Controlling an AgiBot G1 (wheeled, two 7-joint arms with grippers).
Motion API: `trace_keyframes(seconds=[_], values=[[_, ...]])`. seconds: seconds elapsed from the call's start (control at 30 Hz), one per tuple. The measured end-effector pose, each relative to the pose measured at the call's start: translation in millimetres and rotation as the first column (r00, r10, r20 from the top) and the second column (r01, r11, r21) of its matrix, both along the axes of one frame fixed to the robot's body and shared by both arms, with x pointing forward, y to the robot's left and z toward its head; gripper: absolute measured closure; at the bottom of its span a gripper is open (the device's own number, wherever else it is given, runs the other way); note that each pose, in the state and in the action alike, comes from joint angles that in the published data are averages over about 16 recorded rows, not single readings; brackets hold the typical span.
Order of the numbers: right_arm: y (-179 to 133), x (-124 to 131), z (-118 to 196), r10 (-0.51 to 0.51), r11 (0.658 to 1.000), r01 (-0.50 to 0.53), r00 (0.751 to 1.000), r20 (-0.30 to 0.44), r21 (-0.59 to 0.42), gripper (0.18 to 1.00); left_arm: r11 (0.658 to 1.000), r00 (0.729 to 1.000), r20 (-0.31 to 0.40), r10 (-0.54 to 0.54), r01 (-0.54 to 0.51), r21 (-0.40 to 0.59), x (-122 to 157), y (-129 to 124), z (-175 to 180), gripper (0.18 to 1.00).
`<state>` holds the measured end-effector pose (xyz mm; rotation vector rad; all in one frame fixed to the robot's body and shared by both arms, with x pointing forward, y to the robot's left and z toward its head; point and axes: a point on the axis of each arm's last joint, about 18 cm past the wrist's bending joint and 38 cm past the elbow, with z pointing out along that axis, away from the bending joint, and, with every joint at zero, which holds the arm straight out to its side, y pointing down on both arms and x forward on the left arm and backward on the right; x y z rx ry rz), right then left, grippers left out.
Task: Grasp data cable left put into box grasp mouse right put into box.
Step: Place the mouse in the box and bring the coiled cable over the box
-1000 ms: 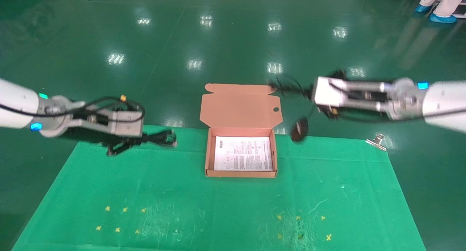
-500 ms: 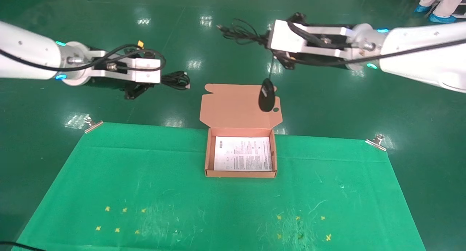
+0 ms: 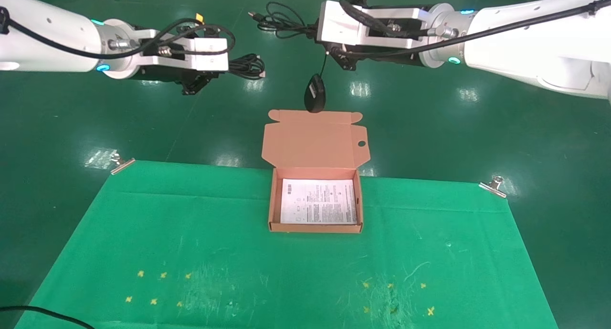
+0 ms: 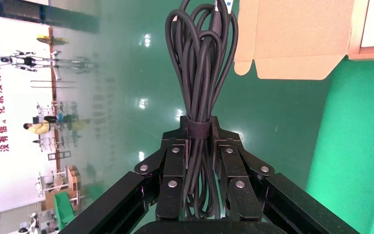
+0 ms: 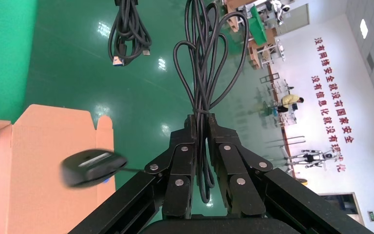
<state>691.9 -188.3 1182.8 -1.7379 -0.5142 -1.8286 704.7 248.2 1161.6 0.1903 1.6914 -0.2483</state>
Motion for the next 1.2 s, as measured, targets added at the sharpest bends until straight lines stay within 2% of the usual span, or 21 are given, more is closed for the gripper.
trace_keyframes(seconds=[0.23,0.5,0.83,1.2], values=[[1.4,1.8,-3.2,0.001,1.000,-0.001,1.000,-0.009,-0.001,0.962,1.000,1.000,-0.002,-0.002,0.002,-0.007,0.4,0.0,0.0,0.923],[10.8,10.5,-20.3,-0.002,1.000,0.002,0.999,-0.047,-0.007,0.962,1.000,0.999,-0.040,0.011,-0.012,-0.012,3.4,5.6,-13.8,0.923],[32.9,25.2,-49.1,-0.003,1.000,0.001,0.994,-0.106,-0.013,0.962,0.999,0.991,-0.127,0.053,-0.054,-0.008,9.2,19.1,-49.2,0.924],[49.5,36.0,-83.1,0.000,0.999,-0.005,0.988,-0.158,-0.036,0.962,0.994,0.970,-0.220,0.107,-0.108,0.008,8.7,35.3,-92.9,0.924]])
